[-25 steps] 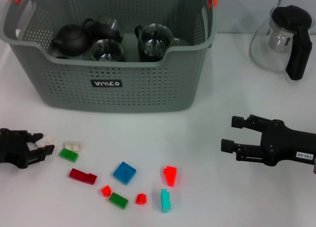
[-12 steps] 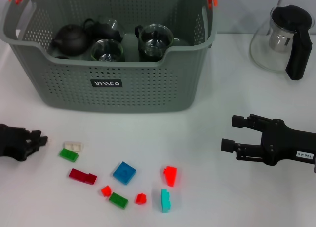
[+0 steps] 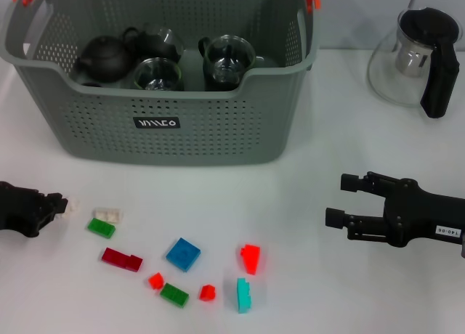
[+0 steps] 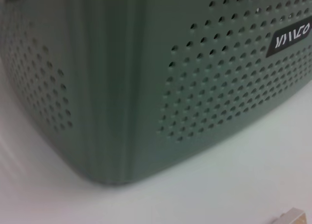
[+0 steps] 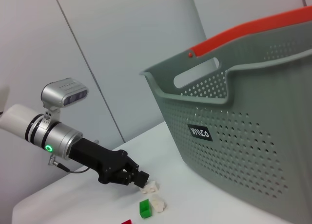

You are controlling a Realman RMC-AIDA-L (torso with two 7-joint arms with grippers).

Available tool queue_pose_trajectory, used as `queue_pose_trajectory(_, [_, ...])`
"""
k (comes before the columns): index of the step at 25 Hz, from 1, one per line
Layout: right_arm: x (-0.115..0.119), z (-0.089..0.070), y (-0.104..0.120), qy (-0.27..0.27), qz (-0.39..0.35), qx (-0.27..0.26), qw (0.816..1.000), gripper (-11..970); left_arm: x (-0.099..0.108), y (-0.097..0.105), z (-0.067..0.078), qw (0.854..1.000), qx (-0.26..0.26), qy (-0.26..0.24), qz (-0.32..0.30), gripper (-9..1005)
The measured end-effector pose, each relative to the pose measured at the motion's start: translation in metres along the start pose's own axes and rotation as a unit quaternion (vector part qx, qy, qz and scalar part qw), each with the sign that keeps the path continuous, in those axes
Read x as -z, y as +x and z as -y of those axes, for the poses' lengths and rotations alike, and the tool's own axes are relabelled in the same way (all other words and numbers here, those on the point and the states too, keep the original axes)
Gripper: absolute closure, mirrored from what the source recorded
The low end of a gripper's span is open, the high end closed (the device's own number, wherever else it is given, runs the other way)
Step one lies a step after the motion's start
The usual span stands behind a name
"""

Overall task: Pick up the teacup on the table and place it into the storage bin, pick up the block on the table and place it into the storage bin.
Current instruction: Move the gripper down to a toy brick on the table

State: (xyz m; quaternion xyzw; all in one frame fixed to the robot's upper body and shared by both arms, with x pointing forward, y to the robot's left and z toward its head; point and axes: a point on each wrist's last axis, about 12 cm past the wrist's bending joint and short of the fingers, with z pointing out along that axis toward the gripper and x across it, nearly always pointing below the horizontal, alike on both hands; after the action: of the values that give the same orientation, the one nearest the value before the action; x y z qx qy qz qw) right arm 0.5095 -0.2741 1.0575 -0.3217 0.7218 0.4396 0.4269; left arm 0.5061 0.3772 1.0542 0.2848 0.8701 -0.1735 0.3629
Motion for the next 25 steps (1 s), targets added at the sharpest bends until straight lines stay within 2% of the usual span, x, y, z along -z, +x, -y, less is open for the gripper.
queue_pose_trajectory(14, [-0.0007, 0.0002, -0.0007, -0.001, 0.000, 0.001, 1.000, 32, 0.0001, -0.0001, 0.0010, 1.000, 0.001, 0.004, 0.003, 914])
queue_pose_trajectory(25, [-0.0018, 0.0006, -0.0023, -0.002, 0.000, 0.003, 1.000, 32, -0.0003, 0.0003, 0.0007, 1.000, 0.000, 0.001, 0.001, 746])
